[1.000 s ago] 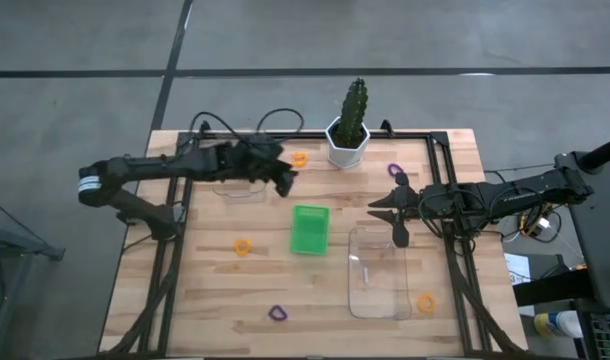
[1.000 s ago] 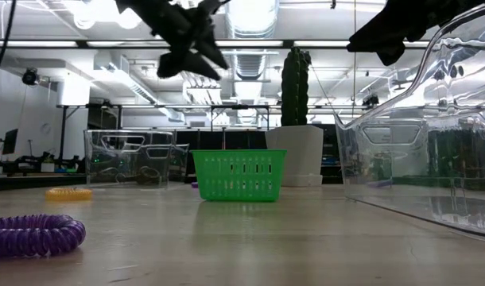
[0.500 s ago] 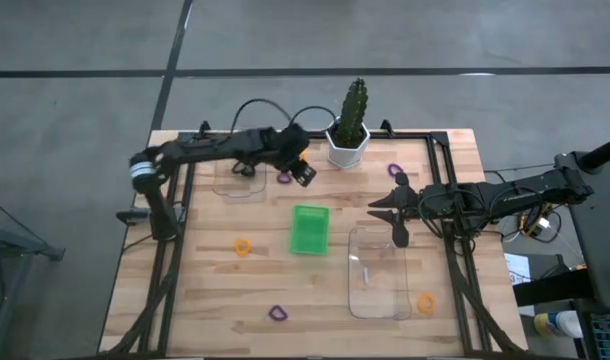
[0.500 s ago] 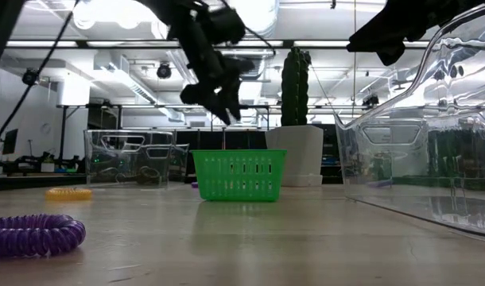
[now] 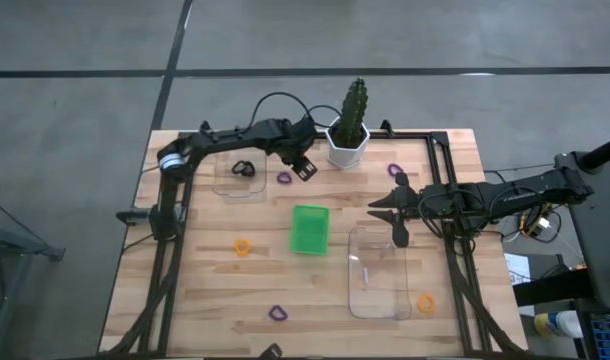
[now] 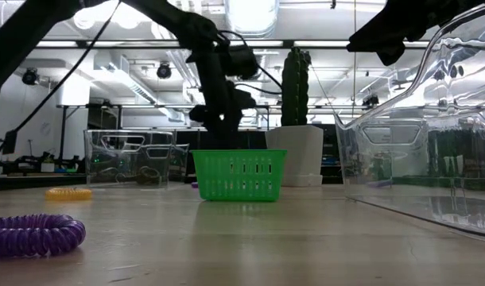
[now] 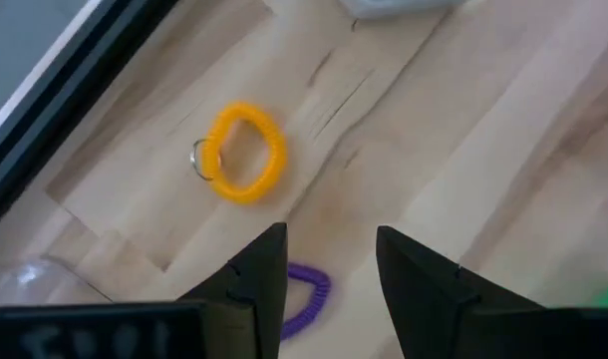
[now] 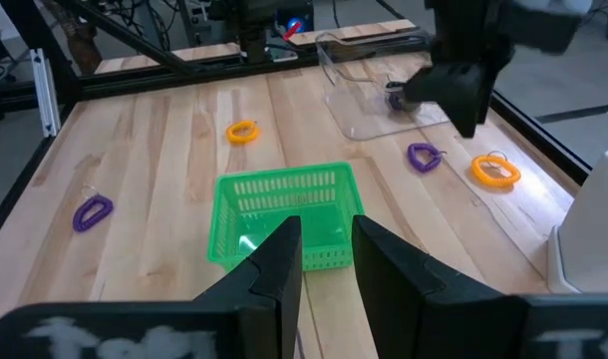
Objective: Sort spring keychains
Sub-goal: Put the top orange spring keychain into the green bin
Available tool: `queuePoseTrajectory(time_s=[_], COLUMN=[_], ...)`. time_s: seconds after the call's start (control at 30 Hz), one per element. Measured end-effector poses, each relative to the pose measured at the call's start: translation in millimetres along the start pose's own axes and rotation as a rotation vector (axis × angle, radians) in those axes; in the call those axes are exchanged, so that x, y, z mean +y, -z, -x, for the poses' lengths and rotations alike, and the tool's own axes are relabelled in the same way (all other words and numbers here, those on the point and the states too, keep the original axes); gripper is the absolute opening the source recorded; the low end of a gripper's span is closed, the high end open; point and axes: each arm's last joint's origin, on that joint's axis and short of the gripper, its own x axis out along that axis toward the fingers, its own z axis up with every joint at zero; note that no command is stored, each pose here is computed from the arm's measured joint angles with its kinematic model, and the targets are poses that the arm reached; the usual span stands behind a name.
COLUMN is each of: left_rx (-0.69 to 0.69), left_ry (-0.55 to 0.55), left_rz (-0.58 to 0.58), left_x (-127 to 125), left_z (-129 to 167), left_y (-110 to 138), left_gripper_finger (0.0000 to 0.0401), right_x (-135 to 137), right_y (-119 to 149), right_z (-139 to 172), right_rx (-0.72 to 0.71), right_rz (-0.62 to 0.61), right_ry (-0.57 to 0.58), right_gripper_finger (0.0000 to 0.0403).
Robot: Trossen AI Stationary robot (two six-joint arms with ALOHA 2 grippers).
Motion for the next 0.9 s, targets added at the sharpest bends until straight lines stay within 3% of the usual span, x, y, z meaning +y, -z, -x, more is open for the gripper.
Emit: queuePoseTrajectory(time_s=[0.27, 0.7, 0.9], left_rx=[0.056, 0.113, 0.128], left_ry=[-0.025, -0.048, -0.046], left_rz=[-0.079, -0.197, -0.258], left_x=[12, 24, 24], left_z=[-28, -47, -42], left_y=[2, 17, 25], left_gripper_finger=[0.0147, 0.0147, 0.0147], right_x=[0, 0, 0], right_y=[0, 0, 0], right_z=[0, 0, 0], right_rx=[-0.001, -0.002, -0.002], right_rz=[-0.001, -0.009, -0.009], right_ry=[0.0, 0.0, 0.0], right_gripper_finger=[0.0086, 0.0086, 0.0086])
